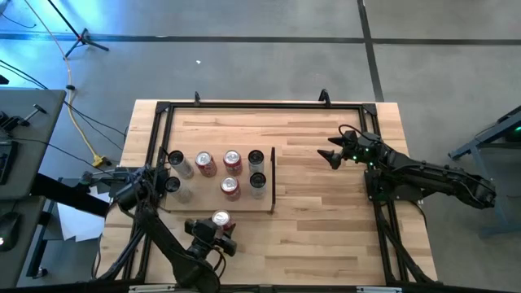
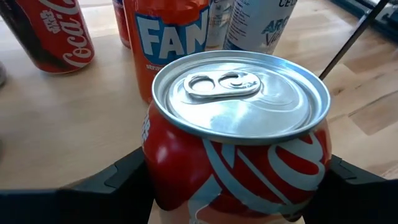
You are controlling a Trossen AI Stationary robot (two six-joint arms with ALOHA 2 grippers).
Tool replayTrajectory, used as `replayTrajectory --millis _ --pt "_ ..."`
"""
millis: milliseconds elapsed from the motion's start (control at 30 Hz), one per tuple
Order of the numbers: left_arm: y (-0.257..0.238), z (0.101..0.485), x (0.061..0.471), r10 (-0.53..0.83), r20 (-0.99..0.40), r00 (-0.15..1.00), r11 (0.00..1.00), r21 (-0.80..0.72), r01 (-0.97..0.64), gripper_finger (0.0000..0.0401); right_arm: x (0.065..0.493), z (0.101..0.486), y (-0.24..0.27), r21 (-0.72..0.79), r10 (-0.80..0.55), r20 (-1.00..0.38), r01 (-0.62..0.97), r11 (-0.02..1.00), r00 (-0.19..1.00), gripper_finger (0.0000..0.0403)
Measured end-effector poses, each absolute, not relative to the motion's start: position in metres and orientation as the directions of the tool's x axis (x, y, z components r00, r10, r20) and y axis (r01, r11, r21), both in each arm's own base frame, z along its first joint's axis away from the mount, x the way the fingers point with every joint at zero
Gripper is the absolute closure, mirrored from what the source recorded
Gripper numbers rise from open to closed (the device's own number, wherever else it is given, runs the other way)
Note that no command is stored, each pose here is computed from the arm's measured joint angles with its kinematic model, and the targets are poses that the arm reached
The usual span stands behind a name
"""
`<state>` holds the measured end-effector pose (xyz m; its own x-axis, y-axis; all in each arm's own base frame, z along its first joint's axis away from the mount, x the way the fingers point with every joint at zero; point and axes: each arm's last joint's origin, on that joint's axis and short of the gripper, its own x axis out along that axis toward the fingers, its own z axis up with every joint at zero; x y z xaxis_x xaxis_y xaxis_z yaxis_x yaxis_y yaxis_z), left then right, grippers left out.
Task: Place canned beverage on shelf
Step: Put the right red white can aligned with the other red white soda can on the shelf
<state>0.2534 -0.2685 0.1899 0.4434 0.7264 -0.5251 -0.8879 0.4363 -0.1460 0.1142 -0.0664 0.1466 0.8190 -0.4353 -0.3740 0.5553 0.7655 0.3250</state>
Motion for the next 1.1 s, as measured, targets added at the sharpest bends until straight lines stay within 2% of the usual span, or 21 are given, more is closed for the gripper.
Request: replayTrajectory --millis 200,467,1100 --pt "-0.264 0.202 0.253 0.713 -0.544 0.443 0.457 -0.118 -0.882 0.013 0.114 0.147 -0.066 0.325 -0.435 -0.374 0.555 0.766 0.819 0.0004" --pt "-0.253 0.198 0.258 0.734 -0.545 0.404 0.451 -0.054 -0.891 0.013 0.114 0.147 -0.066 0.325 -0.435 -0.374 0.555 0.766 0.819 0.0004" --pt "-0.241 0.182 0.243 0.767 -0.526 0.367 0.371 -0.103 -0.923 0.013 0.114 0.146 -0.066 0.325 -0.434 -0.377 0.556 0.765 0.818 0.0004"
